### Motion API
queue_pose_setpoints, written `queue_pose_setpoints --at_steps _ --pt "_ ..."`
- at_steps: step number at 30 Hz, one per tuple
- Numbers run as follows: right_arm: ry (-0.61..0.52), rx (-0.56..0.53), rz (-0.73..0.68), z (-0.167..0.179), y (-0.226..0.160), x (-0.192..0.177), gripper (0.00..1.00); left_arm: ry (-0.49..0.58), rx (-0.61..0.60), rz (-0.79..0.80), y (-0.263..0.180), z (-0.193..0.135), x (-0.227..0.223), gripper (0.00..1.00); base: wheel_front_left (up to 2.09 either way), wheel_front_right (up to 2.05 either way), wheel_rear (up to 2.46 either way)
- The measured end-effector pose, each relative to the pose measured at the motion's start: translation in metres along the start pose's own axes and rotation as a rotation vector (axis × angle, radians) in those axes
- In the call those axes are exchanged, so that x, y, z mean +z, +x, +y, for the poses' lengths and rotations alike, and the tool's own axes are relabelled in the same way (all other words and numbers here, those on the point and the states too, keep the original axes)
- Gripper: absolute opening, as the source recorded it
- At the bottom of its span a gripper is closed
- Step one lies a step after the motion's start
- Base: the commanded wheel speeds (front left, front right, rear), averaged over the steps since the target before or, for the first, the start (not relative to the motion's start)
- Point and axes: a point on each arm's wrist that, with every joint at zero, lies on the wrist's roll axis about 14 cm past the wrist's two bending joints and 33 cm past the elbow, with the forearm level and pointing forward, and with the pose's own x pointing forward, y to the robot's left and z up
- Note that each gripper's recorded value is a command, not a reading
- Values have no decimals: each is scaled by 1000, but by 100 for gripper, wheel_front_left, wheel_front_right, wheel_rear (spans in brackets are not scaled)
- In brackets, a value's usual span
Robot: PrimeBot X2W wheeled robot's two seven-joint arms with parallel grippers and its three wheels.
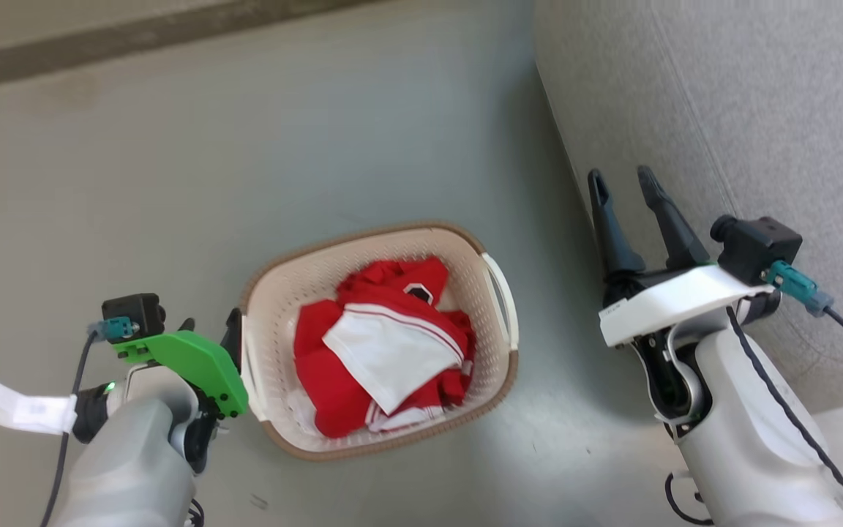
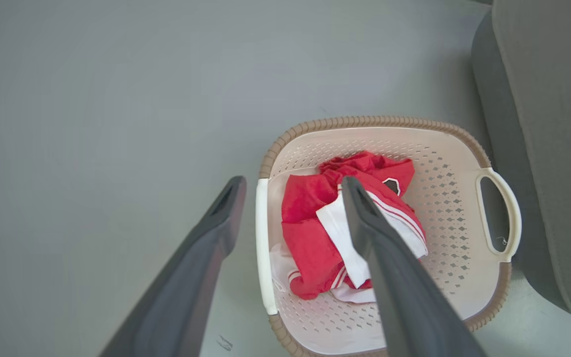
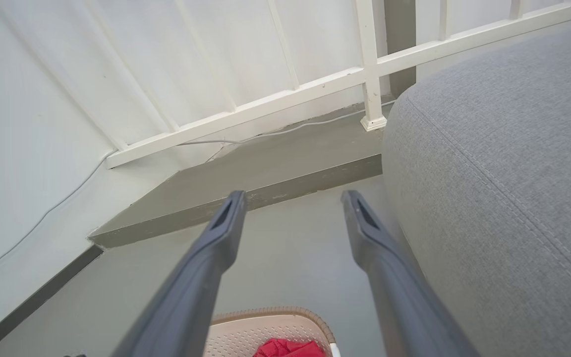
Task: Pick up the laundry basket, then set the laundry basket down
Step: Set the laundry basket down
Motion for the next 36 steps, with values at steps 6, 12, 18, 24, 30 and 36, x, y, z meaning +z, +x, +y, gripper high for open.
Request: queue_pose_setpoints --at_steps 6,12,18,24,30,36 --pt "5 28 -20 10 -9 8 100 17 -27 -136 -22 -12 28 100 0 0 0" --pt "7 74 -40 25 -16 16 100 -3 -46 -235 -47 -21 46 100 0 0 0" --pt "4 121 -72 40 -23 27 100 3 -65 -337 -74 -25 64 100 0 0 0" --pt "3 126 -94 42 -33 34 100 13 -52 -418 -100 -17 81 100 0 0 0" --pt "-3 159 -116 52 -35 42 100 -13 -85 -647 -138 -22 146 100 0 0 0" --pt "-11 174 -121 57 -40 43 100 6 -58 -744 -169 -10 155 100 0 0 0"
